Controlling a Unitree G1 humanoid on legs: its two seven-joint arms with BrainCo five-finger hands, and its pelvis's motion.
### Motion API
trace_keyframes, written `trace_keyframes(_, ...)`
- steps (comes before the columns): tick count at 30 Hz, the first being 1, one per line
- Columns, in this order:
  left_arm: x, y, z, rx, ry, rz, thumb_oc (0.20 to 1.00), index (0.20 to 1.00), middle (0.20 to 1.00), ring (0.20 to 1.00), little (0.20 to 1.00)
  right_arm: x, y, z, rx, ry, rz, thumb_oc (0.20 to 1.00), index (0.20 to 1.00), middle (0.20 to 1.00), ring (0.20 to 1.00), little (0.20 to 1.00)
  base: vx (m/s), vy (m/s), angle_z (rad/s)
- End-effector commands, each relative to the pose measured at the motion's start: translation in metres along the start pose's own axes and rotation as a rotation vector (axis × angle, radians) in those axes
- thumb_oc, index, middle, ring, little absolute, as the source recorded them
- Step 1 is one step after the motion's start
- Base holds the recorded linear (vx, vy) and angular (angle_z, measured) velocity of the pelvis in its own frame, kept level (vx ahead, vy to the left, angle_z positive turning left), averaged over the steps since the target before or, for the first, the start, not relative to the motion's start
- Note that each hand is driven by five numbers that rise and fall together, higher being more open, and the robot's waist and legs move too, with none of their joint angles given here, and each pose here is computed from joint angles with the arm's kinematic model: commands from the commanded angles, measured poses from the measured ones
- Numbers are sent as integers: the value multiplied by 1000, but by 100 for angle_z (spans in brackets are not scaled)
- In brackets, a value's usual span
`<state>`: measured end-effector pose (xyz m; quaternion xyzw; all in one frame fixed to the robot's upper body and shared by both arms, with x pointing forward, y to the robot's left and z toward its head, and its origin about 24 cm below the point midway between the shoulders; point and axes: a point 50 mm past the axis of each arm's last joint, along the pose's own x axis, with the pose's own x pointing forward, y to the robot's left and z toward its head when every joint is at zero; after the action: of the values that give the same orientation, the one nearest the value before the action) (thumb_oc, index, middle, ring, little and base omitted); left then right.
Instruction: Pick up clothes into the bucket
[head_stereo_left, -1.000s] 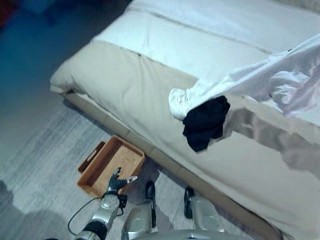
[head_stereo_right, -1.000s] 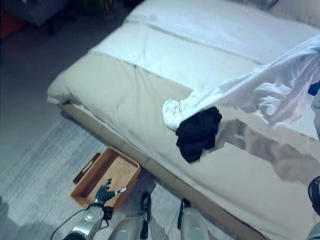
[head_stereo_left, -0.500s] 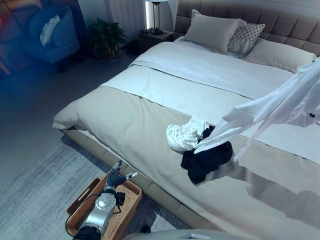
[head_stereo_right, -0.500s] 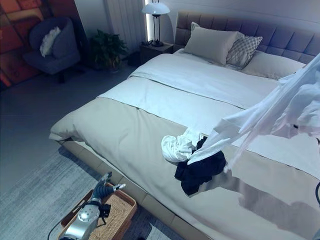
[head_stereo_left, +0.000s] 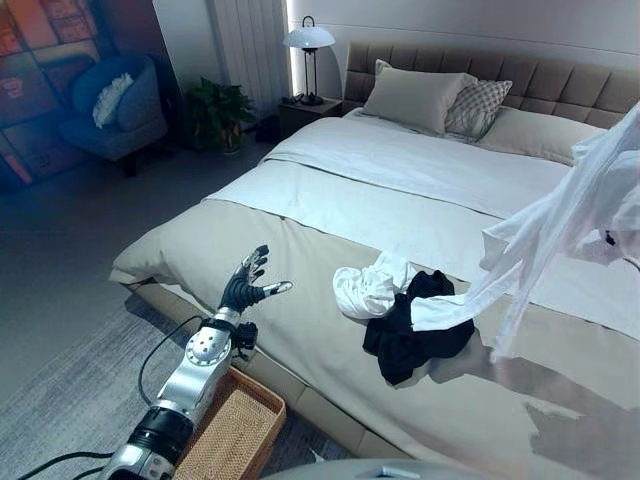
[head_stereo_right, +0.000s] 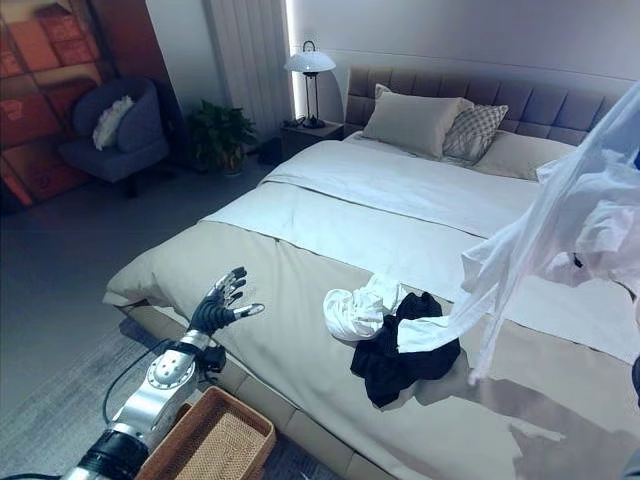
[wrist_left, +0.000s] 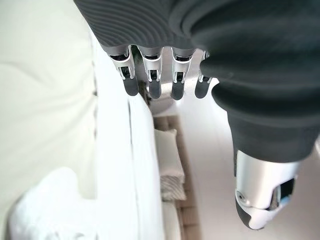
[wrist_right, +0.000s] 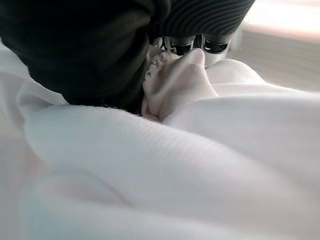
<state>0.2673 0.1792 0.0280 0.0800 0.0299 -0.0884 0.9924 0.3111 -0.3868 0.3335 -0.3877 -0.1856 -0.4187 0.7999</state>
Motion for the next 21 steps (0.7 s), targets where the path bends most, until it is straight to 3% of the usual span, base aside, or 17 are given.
trace_keyframes(1,11,2,36,39,-146,-72,1000,1000,1000,1000,1000,23,-29,56,187,-147,-101,200,200,200,200,200,0,0,0)
trace_keyframes(7,23,-8,61,10,-226,-125,1000,1000,1000,1000,1000,22,-17,93,296,-243,-69,200,200,200,200,200,-8,-1,0)
trace_keyframes(14,53,-29,112,25,-356,-198,1000,1000,1000,1000,1000,-24,46,135,427,-443,258,200,200,200,200,200,-23,0,-2)
trace_keyframes(21,77,-52,141,106,-413,-234,1000,1000,1000,1000,1000,-75,74,151,478,-601,512,200,200,200,200,200,-42,-1,-3)
